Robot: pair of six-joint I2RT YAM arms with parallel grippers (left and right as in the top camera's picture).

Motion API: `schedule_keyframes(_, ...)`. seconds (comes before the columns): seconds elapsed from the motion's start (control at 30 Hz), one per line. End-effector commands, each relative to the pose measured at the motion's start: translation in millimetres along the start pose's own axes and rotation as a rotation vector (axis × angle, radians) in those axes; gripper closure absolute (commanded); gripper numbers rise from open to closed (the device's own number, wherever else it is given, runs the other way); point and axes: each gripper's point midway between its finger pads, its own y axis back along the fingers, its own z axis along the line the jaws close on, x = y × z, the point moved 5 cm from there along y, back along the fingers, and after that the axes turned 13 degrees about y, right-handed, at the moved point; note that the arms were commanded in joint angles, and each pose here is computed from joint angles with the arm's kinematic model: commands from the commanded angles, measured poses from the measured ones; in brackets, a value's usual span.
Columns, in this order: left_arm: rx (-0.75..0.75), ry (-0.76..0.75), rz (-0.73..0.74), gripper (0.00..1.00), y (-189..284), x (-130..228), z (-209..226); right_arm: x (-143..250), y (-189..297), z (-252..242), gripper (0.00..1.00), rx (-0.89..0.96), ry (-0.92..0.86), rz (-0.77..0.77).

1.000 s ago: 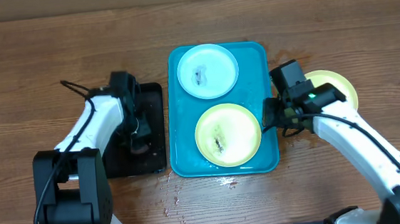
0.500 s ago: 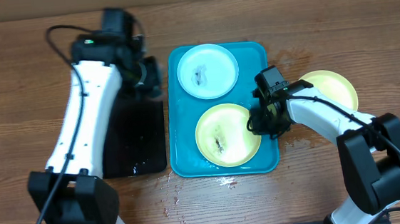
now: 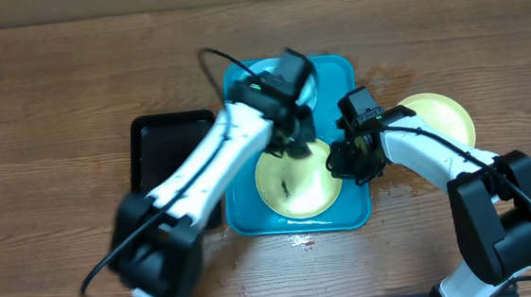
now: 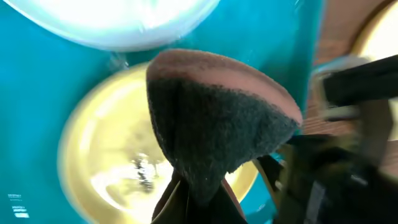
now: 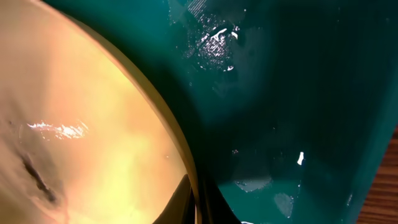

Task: Clean dirty plates on tray and stack at the side
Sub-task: 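Scrub the second yellow plate with the sponge in the left gripper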

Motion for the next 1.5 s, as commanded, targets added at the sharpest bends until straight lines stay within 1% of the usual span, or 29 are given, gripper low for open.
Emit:
schedule_keyframes(0.0,-0.113,0.091,0.051,0.96,-46,14,7,3,-8,-9,0.96,0.061,-0.037,0.018)
schedule_keyframes(0.13,-0.202,0.112,0.108,0.96,-83,19,21,3,-8,-9,0.96,0.061,-0.037,0.018)
schedule_keyframes(0.2,-0.265,0.126,0.101,0.96,-93,14,35,4,-8,-9,0.96,0.06,-0.037,0.019)
schedule_keyframes(0.3,-0.414,0.131,0.04,0.96,-93,0,66,4,-8,-9,0.96,0.061,-0.037,0.021)
schedule_keyframes(0.4,-0.519,0.09,-0.008,0.96,-84,-15,89,4,-8,-9,0.96,0.061,-0.037,0.019)
schedule_keyframes(0.47,-0.562,0.055,-0.019,0.96,-80,-23,101,3,-8,-9,0.96,0.06,-0.037,0.017)
schedule_keyframes(0.53,-0.565,0.034,-0.005,0.96,-78,-26,105,3,-8,-9,0.96,0.061,-0.037,0.018)
schedule_keyframes(0.6,-0.526,0.013,0.032,0.95,-81,-25,102,3,-8,-9,0.96,0.061,-0.037,0.018)
schedule_keyframes(0.7,-0.389,0.004,0.133,0.96,-89,-14,86,3,-8,-9,0.96,0.061,-0.037,0.018)
schedule_keyframes(0.83,-0.104,0.012,0.295,0.96,-104,12,43,4,-8,-9,0.96,0.061,-0.037,0.019)
schedule_keyframes(0.9,0.007,-0.002,0.357,0.96,-108,26,23,4,-8,-9,0.96,0.061,-0.038,0.02)
schedule_keyframes(0.97,0.052,0.0,0.394,0.96,-110,38,12,4,-8,-9,0.96,0.061,-0.038,0.02)
schedule_keyframes(1.07,0.041,-0.002,0.415,0.96,-111,51,5,4,-8,-9,0.96,0.061,-0.038,0.021)
schedule_keyframes(1.17,-0.002,0.005,0.439,0.96,-110,61,9,4,-8,-9,0.96,0.061,-0.038,0.022)
schedule_keyframes(1.23,-0.083,0.043,0.43,0.96,-108,61,22,5,-8,-10,0.96,0.062,-0.039,0.024)
schedule_keyframes(1.3,-0.186,0.076,0.39,0.96,-106,55,39,5,-8,-10,0.96,0.062,-0.04,0.027)
schedule_keyframes(1.47,-0.429,0.085,0.266,0.96,-97,34,84,6,-8,-10,0.96,0.063,-0.04,0.03)
